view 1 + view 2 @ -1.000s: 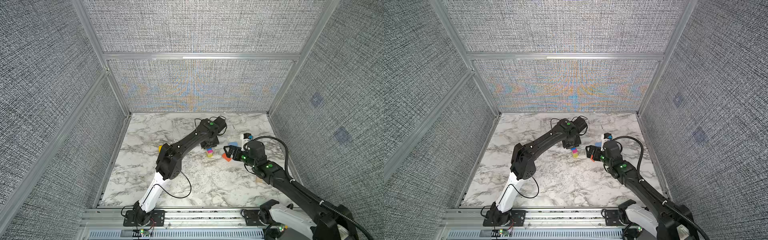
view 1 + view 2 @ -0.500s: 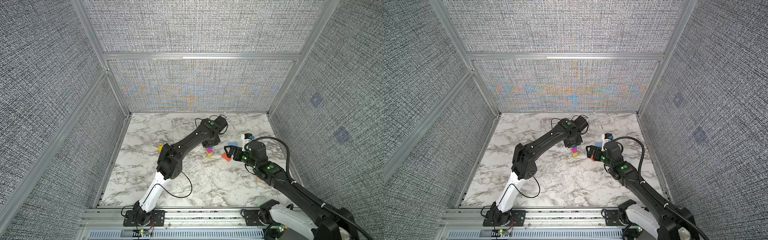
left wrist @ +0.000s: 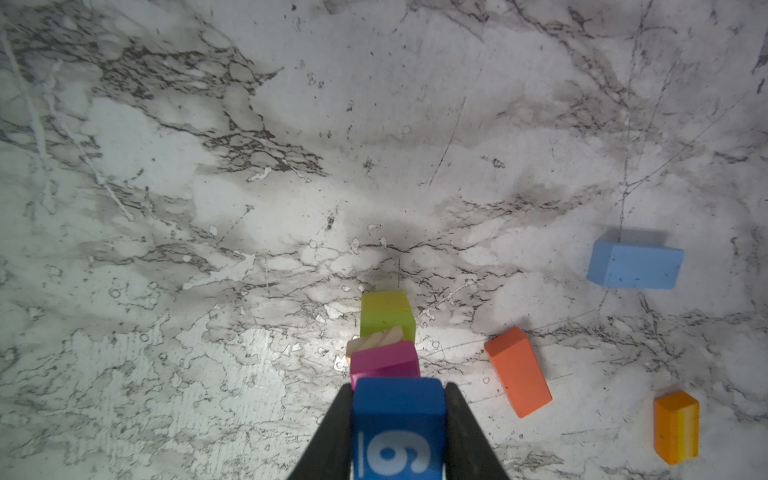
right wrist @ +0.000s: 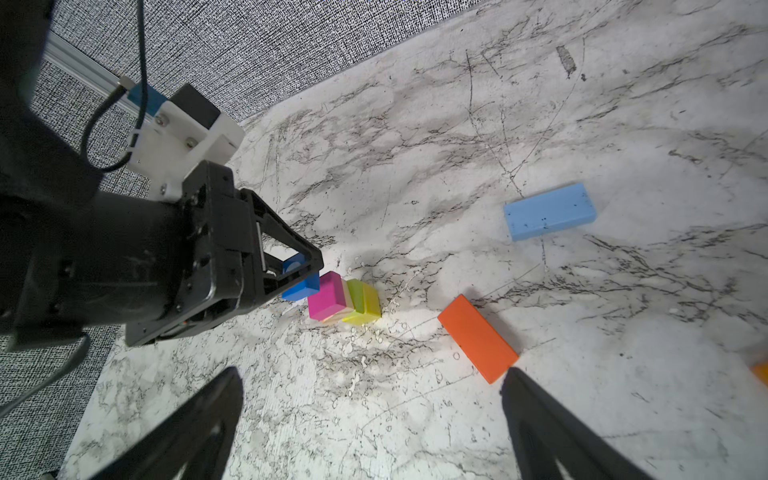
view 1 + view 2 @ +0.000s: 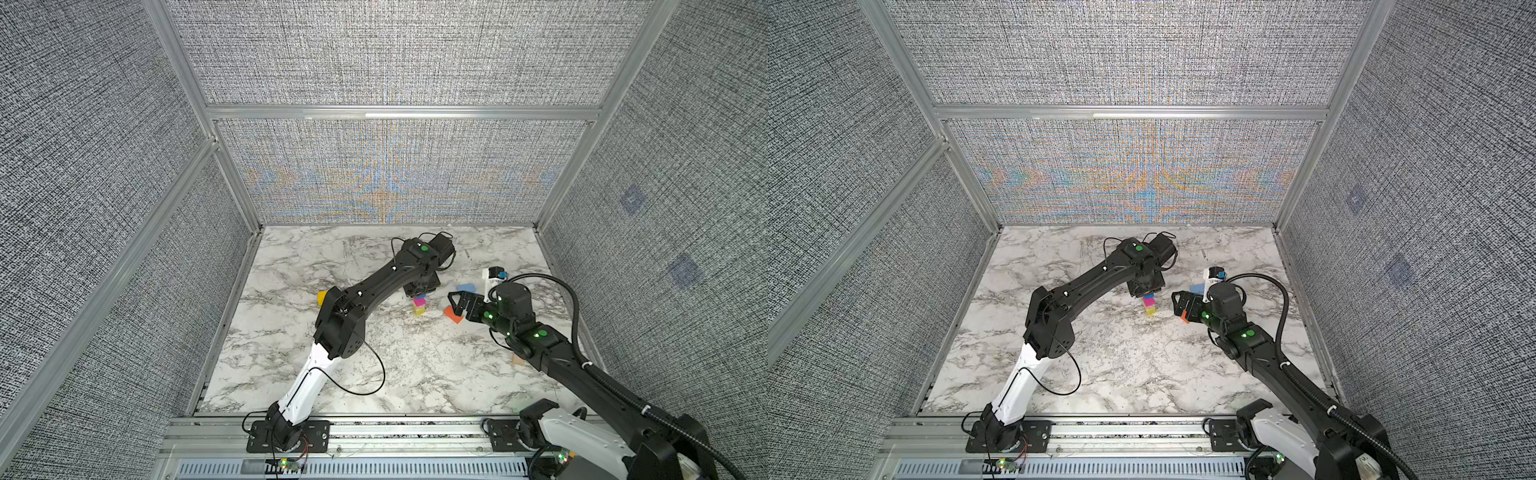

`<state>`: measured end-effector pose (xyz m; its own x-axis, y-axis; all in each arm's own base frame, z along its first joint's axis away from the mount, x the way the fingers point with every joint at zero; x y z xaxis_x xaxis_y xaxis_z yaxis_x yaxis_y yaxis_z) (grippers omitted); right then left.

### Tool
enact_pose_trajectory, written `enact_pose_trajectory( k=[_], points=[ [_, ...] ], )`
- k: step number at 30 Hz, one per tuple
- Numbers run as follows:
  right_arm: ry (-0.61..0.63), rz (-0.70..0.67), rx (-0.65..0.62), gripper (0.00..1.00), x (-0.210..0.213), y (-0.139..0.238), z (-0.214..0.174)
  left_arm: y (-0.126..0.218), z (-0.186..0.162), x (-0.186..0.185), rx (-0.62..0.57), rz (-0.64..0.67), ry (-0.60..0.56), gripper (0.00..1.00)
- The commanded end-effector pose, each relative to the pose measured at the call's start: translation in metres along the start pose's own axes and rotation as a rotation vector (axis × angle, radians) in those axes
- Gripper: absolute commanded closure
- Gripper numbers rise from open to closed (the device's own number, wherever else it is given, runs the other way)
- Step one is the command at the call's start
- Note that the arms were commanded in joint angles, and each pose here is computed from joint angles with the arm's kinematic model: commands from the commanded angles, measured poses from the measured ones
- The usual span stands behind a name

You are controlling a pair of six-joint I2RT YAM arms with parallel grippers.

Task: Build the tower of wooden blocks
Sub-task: 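Lower the blue 6 cube onto the magenta cube with the left gripper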

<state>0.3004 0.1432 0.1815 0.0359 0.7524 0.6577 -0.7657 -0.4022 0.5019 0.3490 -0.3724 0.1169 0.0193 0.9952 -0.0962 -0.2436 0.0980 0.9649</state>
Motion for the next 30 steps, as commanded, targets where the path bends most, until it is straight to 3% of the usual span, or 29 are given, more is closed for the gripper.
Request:
enact_pose_trajectory(
  k=[1, 30],
  points=[
    [0.005, 0.013, -0.014, 0.01, 0.0037, 0.0003, 0.0036, -0.0019, -0.0005, -0.0012, 0.003, -0.005, 0.001, 0.67],
    [0.009, 0.012, -0.011, 0.01, 0.0035, 0.0001, 0.0034, -0.0104, -0.0058, -0.0061, 0.032, -0.015, -0.005, 0.65]
  ],
)
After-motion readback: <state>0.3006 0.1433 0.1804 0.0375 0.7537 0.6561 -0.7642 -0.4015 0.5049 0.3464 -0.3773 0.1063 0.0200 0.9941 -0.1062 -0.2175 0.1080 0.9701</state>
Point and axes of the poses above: each gripper's point midway between its finger pads, its own y axis back along the fingers, its own x axis along the line the jaws close on, z = x × y, the point moved 1 cm from there along y, back along the fingers, and after that the axes turned 15 degrees about -y, right-handed, at the moved point
